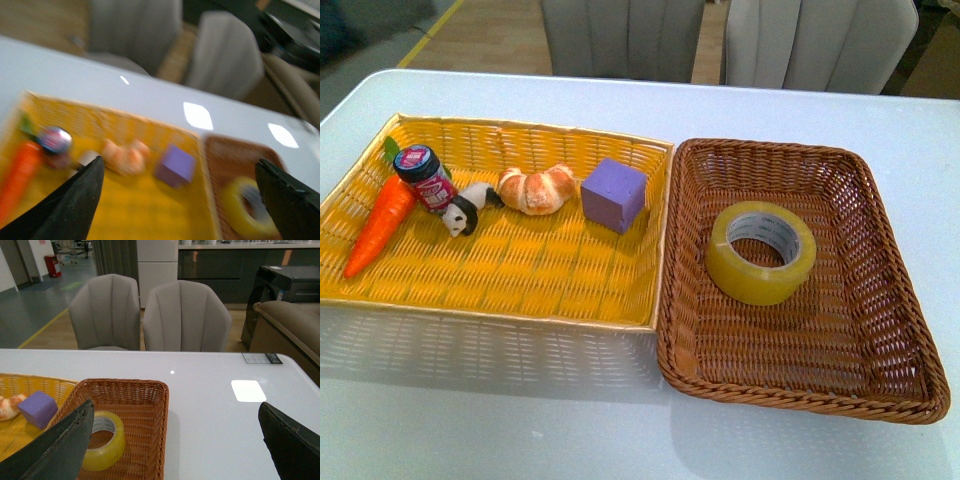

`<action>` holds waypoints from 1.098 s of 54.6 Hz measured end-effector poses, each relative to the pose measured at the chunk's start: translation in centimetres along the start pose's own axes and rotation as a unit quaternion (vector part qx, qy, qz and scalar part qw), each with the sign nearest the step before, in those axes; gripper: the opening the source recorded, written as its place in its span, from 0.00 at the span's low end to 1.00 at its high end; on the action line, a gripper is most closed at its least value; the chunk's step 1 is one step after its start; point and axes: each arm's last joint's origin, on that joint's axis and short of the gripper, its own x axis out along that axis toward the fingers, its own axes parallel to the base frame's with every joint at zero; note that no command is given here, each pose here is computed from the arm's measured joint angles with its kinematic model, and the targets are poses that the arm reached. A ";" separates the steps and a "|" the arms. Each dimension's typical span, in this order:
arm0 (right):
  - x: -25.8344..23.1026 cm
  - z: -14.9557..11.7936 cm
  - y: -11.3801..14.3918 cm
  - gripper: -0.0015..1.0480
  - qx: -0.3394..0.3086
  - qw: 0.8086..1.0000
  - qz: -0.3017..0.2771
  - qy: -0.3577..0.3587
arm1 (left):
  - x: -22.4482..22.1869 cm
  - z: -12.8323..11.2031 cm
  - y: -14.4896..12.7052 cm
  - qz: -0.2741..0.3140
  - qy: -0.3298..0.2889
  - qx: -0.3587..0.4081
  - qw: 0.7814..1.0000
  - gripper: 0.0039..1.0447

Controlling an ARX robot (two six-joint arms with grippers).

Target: Move tape to another basket

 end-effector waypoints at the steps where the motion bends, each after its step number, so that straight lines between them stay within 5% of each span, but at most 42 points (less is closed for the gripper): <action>1: 0.0 0.0 0.0 0.91 0.000 1.000 0.000 0.000 | -0.2 0.0 0.3 0.011 -0.014 0.010 1.000 0.81; 7: 0.0 0.0 0.0 0.91 0.000 1.000 0.000 0.000 | -3.0 -0.3 2.2 0.093 -0.096 0.097 0.986 0.62; 26: 0.0 0.0 0.0 0.91 0.000 1.000 0.000 0.000 | -6.6 -2.2 2.0 0.092 -0.096 0.145 0.980 0.02; 60: 0.0 0.0 0.0 0.91 0.000 1.000 0.000 0.000 | -10.6 -2.6 1.2 0.091 -0.105 0.150 0.979 0.01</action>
